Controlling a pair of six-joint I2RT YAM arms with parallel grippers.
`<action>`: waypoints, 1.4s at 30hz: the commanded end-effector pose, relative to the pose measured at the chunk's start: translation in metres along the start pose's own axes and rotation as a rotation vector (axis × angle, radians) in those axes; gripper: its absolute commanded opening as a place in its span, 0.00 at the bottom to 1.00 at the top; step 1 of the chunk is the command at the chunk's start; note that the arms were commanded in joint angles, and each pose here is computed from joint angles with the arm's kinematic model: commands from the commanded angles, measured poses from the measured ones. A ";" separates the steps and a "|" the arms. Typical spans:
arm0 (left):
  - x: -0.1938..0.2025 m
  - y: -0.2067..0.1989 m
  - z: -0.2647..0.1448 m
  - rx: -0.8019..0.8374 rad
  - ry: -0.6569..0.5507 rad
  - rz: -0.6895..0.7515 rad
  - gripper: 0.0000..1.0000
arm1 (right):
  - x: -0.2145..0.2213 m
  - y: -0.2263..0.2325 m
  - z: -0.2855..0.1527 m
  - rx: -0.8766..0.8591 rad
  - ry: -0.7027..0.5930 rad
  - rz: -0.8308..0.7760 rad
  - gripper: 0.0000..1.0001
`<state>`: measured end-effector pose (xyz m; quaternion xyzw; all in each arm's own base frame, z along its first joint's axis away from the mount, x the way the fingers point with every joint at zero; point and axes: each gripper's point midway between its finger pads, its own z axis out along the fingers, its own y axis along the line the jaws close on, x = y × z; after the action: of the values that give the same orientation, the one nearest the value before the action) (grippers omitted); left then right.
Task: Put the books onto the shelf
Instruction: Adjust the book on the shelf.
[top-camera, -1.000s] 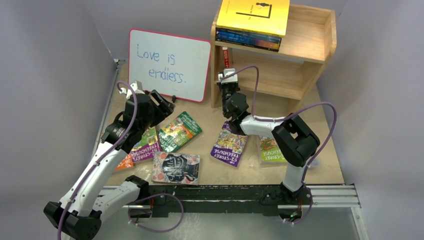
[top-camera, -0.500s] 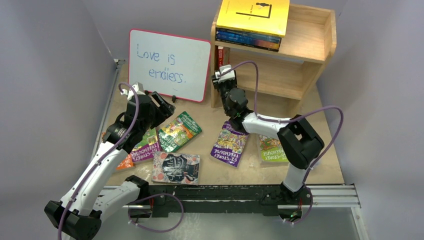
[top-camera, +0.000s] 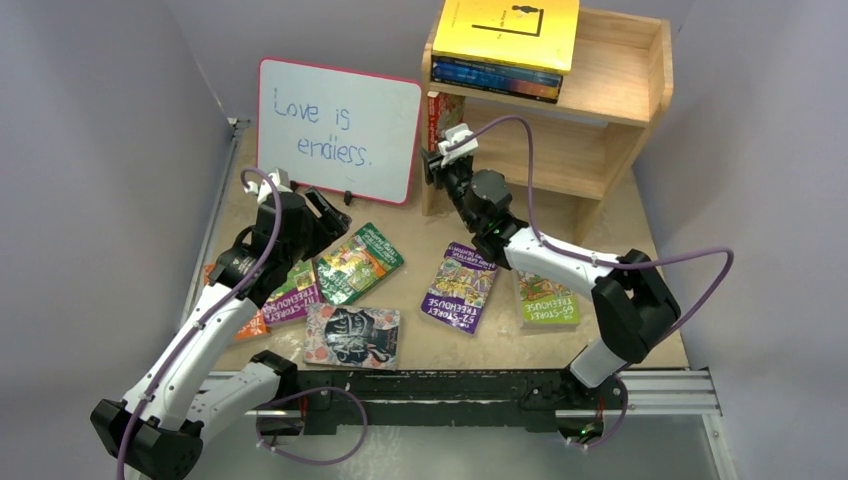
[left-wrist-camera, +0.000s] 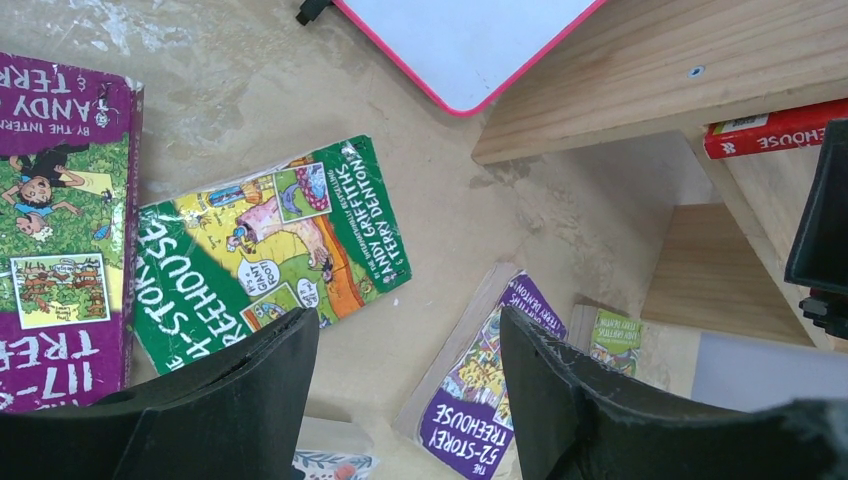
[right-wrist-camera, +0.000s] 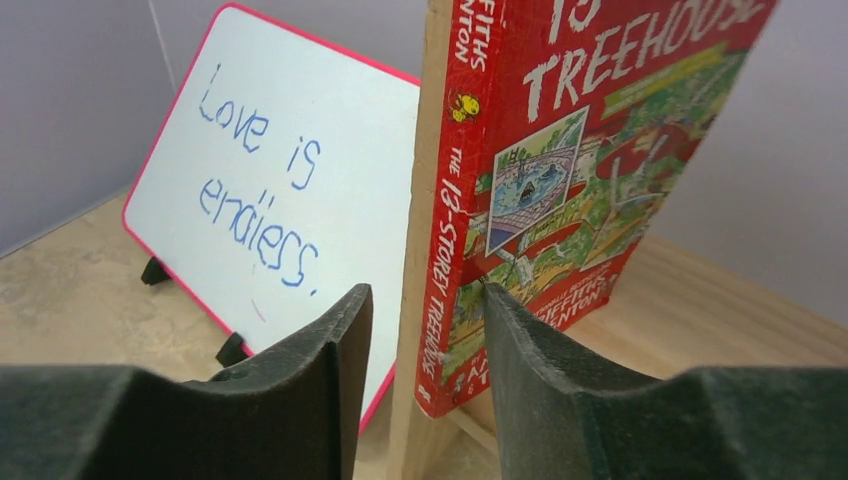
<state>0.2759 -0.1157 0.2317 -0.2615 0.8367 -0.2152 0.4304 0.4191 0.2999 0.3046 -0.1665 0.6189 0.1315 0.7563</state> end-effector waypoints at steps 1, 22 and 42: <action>-0.007 -0.007 -0.001 0.032 -0.031 -0.007 0.65 | -0.034 0.011 0.002 -0.069 -0.049 0.040 0.44; -0.002 -0.005 0.002 0.031 -0.011 -0.004 0.65 | -0.051 -0.031 -0.013 0.111 0.011 -0.019 0.63; 0.039 -0.018 0.021 0.190 0.123 0.092 0.70 | 0.015 -0.024 -0.157 0.023 0.448 0.303 0.77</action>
<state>0.2719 -0.1360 0.2078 -0.2201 0.8516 -0.2501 0.4046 0.3252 0.2378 0.3225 -0.1490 0.7132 0.1875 0.6588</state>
